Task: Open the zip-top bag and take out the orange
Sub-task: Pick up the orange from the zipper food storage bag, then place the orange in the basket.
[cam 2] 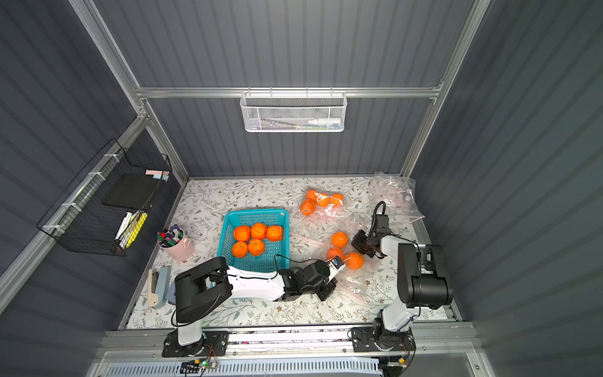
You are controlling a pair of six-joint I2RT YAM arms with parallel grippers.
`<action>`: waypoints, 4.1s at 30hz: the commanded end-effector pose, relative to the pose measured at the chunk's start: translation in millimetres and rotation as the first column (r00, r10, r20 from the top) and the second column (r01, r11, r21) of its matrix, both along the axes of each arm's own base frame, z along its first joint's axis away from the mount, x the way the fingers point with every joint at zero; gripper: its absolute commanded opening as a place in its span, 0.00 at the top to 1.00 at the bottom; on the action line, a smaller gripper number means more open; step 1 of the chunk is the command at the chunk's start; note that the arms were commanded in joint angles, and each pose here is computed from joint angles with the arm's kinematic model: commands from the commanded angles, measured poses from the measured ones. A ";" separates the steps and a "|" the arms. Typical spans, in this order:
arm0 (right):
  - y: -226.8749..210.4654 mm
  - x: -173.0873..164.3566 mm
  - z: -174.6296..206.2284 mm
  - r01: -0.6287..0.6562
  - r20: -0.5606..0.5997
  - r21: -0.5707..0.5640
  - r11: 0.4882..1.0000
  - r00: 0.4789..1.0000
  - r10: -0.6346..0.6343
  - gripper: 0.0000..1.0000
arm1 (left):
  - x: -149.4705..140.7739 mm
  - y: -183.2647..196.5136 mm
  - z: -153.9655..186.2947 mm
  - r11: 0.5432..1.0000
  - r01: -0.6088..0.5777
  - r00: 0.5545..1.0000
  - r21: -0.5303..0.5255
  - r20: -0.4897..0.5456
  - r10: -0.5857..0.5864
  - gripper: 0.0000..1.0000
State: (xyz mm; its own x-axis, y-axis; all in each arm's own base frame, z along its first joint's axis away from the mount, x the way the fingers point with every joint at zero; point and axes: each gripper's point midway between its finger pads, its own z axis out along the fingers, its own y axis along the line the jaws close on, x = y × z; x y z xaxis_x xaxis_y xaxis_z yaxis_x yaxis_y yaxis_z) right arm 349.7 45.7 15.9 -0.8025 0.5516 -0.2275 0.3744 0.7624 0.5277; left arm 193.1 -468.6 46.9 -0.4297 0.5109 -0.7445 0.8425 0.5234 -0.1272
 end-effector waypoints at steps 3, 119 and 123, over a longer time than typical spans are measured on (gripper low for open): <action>-3.4 -9.0 -12.0 0.016 -0.064 -0.012 1.000 0.998 -0.016 0.89 | 3.9 -6.4 -13.0 1.000 -0.012 1.000 -0.015 -0.020 0.012 0.81; 49.2 -104.0 3.9 -0.239 -0.179 0.007 0.971 0.955 0.237 0.92 | 136.8 245.3 82.3 0.758 -0.648 0.757 0.075 0.177 0.629 0.63; 49.9 -104.0 3.8 -0.242 -0.181 0.010 0.970 0.954 0.239 0.92 | 142.5 238.7 73.8 0.772 -0.633 0.767 0.051 0.178 0.617 0.60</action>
